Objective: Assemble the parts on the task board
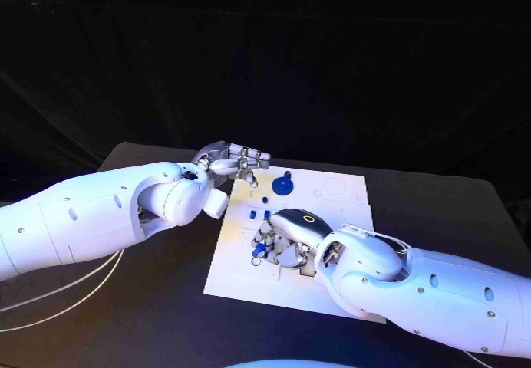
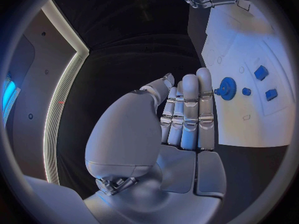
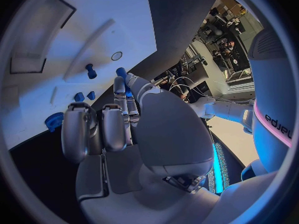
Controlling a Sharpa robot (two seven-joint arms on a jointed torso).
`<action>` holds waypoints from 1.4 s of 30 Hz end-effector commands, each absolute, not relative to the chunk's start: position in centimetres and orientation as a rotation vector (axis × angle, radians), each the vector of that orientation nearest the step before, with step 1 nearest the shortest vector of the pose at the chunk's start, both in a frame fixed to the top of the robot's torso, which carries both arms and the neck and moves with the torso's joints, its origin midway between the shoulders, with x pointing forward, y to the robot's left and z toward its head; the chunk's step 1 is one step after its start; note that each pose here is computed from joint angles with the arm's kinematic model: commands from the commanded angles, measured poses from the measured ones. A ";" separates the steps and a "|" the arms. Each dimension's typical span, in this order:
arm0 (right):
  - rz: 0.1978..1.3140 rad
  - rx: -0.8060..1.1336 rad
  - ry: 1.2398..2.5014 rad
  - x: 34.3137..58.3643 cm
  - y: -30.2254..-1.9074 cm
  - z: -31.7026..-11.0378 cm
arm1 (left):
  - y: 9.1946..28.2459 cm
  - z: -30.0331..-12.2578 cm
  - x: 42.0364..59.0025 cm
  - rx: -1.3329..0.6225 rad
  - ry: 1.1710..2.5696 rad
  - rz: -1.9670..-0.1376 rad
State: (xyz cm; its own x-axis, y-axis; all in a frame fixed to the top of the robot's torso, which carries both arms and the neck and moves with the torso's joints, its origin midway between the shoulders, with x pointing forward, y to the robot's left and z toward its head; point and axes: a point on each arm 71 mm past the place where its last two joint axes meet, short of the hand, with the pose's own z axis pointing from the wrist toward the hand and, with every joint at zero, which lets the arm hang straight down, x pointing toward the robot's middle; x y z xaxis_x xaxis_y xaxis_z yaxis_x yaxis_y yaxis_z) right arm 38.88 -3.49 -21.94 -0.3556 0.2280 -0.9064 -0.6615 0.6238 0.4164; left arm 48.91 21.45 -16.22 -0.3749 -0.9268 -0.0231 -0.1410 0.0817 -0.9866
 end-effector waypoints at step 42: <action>0.910 -0.444 1.752 38.8 -3.0 -24.0 | 21.2 -16.2 48.8 -1.065 1.647 -1.387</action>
